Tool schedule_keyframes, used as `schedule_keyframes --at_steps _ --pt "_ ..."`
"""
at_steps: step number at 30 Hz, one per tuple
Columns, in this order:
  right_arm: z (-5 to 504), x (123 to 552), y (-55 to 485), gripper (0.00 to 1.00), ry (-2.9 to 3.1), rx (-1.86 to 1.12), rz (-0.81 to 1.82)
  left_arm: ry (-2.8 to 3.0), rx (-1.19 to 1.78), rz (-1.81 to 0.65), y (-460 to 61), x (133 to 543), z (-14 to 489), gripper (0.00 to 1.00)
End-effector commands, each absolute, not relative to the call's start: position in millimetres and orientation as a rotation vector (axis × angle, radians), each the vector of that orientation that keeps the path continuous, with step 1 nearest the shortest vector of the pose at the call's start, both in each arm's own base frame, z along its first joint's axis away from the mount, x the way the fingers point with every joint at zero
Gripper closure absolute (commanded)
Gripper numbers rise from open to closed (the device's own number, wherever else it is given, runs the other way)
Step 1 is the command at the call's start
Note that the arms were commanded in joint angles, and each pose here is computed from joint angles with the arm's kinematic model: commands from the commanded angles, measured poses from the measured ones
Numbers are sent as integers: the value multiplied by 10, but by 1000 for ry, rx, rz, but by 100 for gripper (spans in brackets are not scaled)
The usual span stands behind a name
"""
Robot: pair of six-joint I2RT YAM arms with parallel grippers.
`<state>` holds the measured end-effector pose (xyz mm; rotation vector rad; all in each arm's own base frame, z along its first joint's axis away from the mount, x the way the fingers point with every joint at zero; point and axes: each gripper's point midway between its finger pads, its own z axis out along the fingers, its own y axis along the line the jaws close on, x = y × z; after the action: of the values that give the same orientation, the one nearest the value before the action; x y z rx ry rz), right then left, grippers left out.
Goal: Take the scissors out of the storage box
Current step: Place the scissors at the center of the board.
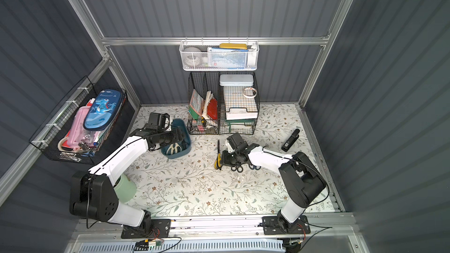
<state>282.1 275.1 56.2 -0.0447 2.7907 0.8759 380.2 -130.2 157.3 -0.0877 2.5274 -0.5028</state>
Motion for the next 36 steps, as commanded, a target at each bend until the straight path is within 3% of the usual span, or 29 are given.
schedule_keyframes --at_steps 1,9,23,36 --pt "490 2801 2764 91 2802 -34 900 2543 -69 -475 -1270 3780 1517 38" --pt "166 2692 2693 87 2883 21 888 2542 -75 -463 -1252 3779 1523 38" --pt "45 2604 2452 81 2935 33 788 2542 -81 -455 -1252 3823 1521 38" --pt "426 2713 2463 67 2879 -23 772 2556 -103 -391 -1181 3873 1485 38"
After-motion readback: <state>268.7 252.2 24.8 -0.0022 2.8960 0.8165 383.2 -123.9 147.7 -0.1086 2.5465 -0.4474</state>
